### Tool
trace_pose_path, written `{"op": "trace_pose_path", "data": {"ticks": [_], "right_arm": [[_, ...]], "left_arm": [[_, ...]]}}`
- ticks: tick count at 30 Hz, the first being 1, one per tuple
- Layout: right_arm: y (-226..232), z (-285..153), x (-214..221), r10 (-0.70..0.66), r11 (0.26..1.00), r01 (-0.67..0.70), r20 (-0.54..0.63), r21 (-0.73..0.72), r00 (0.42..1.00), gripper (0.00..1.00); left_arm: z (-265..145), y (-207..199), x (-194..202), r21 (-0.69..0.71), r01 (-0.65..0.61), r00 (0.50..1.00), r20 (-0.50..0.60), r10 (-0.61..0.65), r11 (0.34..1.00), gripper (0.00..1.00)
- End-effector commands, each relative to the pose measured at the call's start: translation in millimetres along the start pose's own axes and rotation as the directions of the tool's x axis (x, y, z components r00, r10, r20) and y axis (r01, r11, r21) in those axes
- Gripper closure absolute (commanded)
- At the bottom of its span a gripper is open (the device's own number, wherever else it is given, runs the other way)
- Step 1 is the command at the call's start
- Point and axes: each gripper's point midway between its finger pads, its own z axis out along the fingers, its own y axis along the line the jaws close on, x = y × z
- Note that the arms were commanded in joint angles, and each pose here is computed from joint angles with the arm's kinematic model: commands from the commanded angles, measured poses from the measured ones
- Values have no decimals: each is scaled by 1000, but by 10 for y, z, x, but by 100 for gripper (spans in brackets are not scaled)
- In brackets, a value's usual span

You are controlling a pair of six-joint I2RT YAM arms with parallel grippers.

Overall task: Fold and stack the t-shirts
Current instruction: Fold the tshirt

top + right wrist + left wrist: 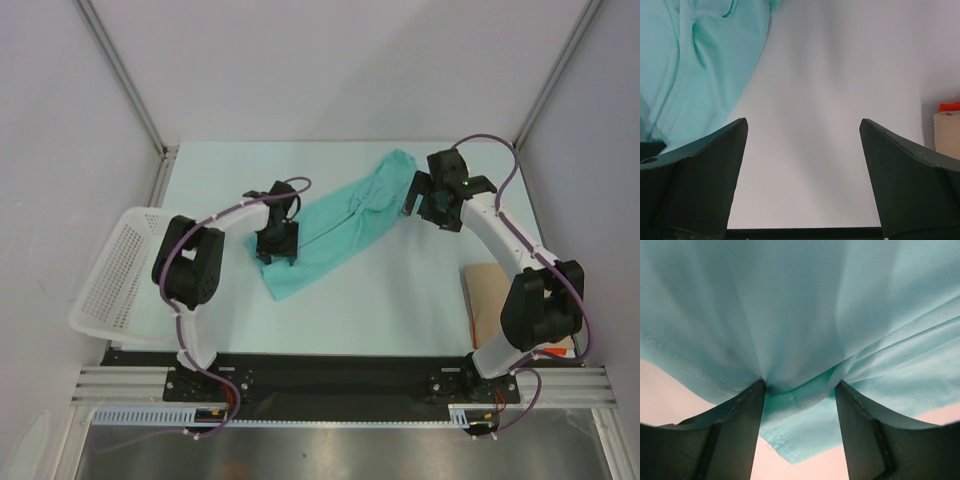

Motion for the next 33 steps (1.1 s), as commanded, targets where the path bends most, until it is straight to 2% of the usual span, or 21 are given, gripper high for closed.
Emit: {"op": "trace_pose_path", "data": {"ticks": [1, 2, 4, 5, 6, 8, 12, 13, 17, 19, 21, 22, 24, 26, 30, 33], "right_arm": [[12, -106, -179, 2, 998, 4, 96, -57, 995, 0], [0, -73, -201, 2, 999, 4, 109, -51, 994, 0], [-8, 9, -225, -16, 999, 20, 118, -38, 993, 0], [1, 61, -259, -14, 999, 19, 124, -40, 992, 0], [-18, 138, -292, -9, 1000, 13, 119, -28, 993, 0], [-48, 246, -334, 15, 1000, -13, 99, -23, 995, 0], [-52, 446, -498, 58, 997, -53, 74, -62, 996, 0], [-73, 511, -546, 69, 996, -64, 74, -64, 995, 0], [98, 654, -726, 48, 984, -25, 125, -174, 991, 5], [152, 724, -761, 42, 979, -15, 130, -202, 991, 8], [212, 844, -815, 59, 971, -27, 129, -238, 990, 11], [245, 876, -868, 68, 967, -31, 142, -252, 988, 14], [285, 997, -920, 78, 965, -38, 147, -259, 986, 18], [344, 1141, -996, 94, 961, -52, 146, -271, 985, 32], [384, 1360, -1107, 107, 965, -68, 143, -254, 984, 34], [441, 1499, -1185, 103, 961, -57, 161, -269, 982, 35]], "left_arm": [[25, -454, 1231, 76, 99, 938, -339, -68, 992, 37], [-55, -582, 1435, 96, 72, 940, -338, -36, 993, 37], [-134, -791, 1574, 114, 122, 941, -330, -78, 986, 36], [-176, -916, 1795, 135, 108, 933, -356, -54, 985, 36], [-280, -1111, 1793, 191, 156, 939, -332, -85, 969, 37], [-424, -1377, 2034, 248, 125, 939, -342, -34, 961, 36], [-733, -1688, 2129, 323, 57, 952, -303, 46, 945, 33], [-795, -1715, 2101, 334, 38, 957, -282, 62, 942, 29], [-1261, -1811, 1826, 402, -50, 988, -117, 105, 914, 19], [-1478, -1767, 1711, 423, -89, 993, -32, 113, 902, 18], [-1609, -1677, 1590, 423, -100, 995, 17, 103, 900, 20], [-1675, -1551, 1458, 410, -80, 996, 56, 63, 908, 21], [-1637, -1321, 1400, 376, -55, 998, 54, 38, 925, 24], [-1583, -1046, 1299, 355, -10, 998, 62, -13, 935, 29], [-1427, -684, 1234, 338, 45, 996, 61, -69, 940, 35], [-1245, -466, 1252, 305, 75, 996, 20, -85, 949, 30]]}}
